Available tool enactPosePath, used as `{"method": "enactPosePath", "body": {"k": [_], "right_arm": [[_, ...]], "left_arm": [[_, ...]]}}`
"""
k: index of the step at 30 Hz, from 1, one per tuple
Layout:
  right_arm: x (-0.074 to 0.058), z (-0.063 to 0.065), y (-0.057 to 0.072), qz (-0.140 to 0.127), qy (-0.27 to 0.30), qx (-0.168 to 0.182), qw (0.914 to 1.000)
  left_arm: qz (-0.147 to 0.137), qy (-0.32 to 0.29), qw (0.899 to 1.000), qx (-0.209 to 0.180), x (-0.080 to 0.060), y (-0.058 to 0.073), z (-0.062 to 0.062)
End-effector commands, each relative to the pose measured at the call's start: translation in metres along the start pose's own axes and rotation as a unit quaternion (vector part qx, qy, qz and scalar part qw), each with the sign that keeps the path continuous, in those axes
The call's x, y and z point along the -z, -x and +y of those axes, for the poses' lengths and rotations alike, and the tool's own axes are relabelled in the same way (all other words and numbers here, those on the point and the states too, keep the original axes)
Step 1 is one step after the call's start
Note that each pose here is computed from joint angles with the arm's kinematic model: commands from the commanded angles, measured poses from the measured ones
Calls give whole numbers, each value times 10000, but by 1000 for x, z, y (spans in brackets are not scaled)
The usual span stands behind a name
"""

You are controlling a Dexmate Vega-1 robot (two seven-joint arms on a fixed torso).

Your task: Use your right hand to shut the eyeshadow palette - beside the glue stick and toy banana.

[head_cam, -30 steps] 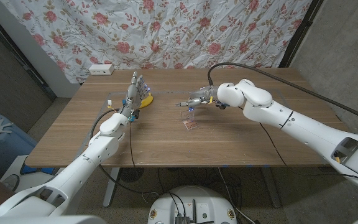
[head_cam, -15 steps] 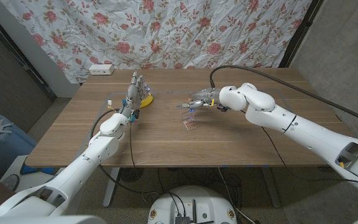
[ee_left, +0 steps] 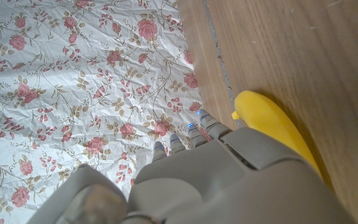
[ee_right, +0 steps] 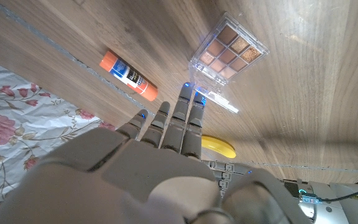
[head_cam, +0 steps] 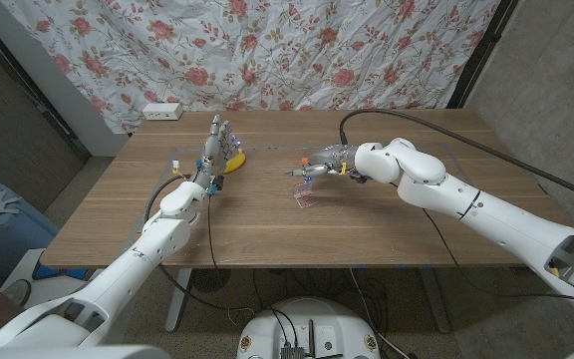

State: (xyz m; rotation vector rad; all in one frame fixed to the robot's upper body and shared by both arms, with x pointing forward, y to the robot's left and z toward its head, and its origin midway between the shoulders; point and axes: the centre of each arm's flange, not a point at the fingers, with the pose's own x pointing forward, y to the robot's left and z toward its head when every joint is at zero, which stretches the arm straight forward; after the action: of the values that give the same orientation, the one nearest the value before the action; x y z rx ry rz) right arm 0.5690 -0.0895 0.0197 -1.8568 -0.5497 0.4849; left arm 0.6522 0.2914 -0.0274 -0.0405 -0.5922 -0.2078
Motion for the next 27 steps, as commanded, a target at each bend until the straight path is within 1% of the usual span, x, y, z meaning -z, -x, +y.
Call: {"method": "enactPosePath", "body": {"k": [1,17,27], "right_arm": [[-3,6,4,-31,-28,62,10000],[-5,16,9,46,-153,184,9997],[-6,22,11,86,-250,324,9991]], "left_arm": [[-4,0,10000,1,0,0,0],[-4,1,10000,1,0,0,0],[-4,0,10000,1,0,0,0]]}}
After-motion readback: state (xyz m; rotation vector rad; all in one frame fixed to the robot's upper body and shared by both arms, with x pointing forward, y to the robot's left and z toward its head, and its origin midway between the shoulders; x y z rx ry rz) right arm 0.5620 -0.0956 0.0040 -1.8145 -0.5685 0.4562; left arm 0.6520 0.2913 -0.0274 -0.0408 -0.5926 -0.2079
